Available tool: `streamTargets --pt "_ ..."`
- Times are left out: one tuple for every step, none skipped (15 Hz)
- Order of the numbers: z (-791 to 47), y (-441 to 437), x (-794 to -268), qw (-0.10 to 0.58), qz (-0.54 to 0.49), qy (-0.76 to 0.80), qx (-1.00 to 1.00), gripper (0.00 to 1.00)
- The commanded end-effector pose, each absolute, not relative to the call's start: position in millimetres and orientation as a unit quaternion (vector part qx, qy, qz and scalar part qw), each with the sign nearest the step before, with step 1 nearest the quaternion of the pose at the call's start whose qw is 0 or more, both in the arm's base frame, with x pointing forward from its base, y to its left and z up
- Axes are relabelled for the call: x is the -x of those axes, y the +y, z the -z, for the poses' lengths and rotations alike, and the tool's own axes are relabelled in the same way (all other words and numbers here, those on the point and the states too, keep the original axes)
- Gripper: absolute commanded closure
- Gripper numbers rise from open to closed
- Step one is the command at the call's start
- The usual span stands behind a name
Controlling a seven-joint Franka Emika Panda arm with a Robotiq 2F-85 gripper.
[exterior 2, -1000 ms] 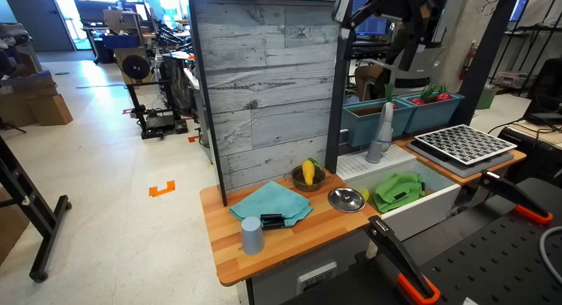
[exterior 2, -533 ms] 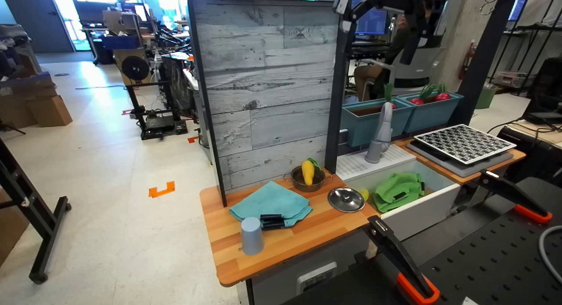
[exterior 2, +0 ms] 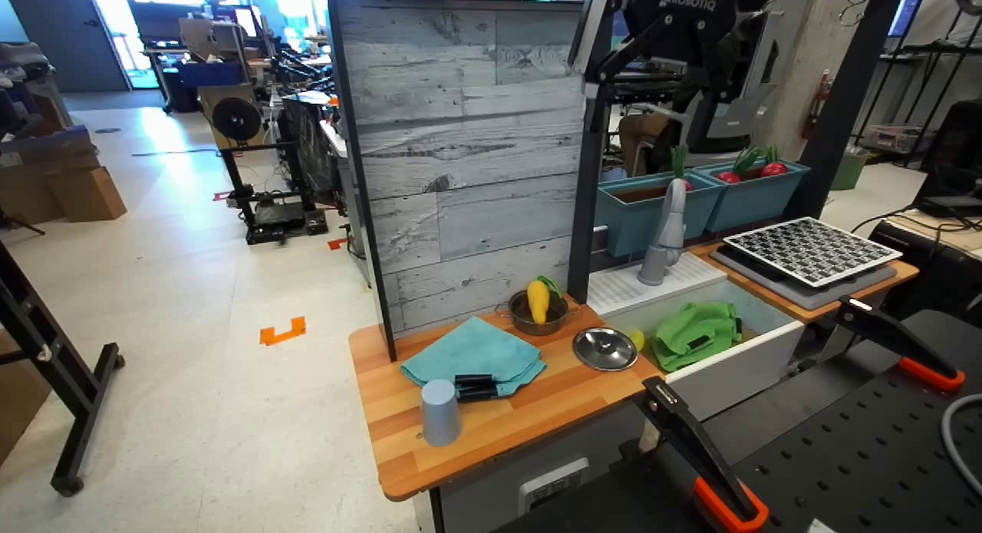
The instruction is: Slide the blue cloth forward
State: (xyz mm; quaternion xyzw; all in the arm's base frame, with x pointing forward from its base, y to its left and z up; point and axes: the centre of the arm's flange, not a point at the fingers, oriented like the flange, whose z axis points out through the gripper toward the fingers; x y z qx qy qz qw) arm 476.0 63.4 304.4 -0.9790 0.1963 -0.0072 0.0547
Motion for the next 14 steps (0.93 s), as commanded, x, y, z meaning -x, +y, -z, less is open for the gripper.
streamTargets --pt "-268.4 78.3 -489.6 0.039 0.02 0.208 0.977 0.0" --pt "-259.3 80.6 -491.7 0.037 0.023 0.207 0.977 0.0" --pt "-249.2 84.0 -495.1 0.034 0.026 0.208 0.977 0.0" --pt "-239.1 87.5 -499.6 0.031 0.025 0.204 0.978 0.0" --pt "-228.8 91.1 -504.0 0.028 0.024 0.203 0.978 0.0" --pt "-218.8 94.2 -509.3 0.029 0.022 0.195 0.98 0.0" --pt "-209.4 98.2 -513.6 0.029 0.022 0.191 0.981 0.0" --pt "-199.5 102.6 -518.4 0.027 0.024 0.191 0.981 0.0" --pt "-191.0 106.9 -522.8 0.026 0.025 0.192 0.981 0.0" --pt "-180.6 112.1 -527.5 0.024 0.027 0.195 0.98 0.0" --pt "-172.0 116.4 -531.7 0.022 0.028 0.196 0.98 0.0" --pt "-161.7 121.1 -536.8 0.019 0.033 0.201 0.979 0.0" --pt "-153.3 125.2 -540.4 0.02 0.033 0.2 0.979 0.0" --pt "-143.1 130.9 -545.0 0.02 0.035 0.198 0.979 0.0"
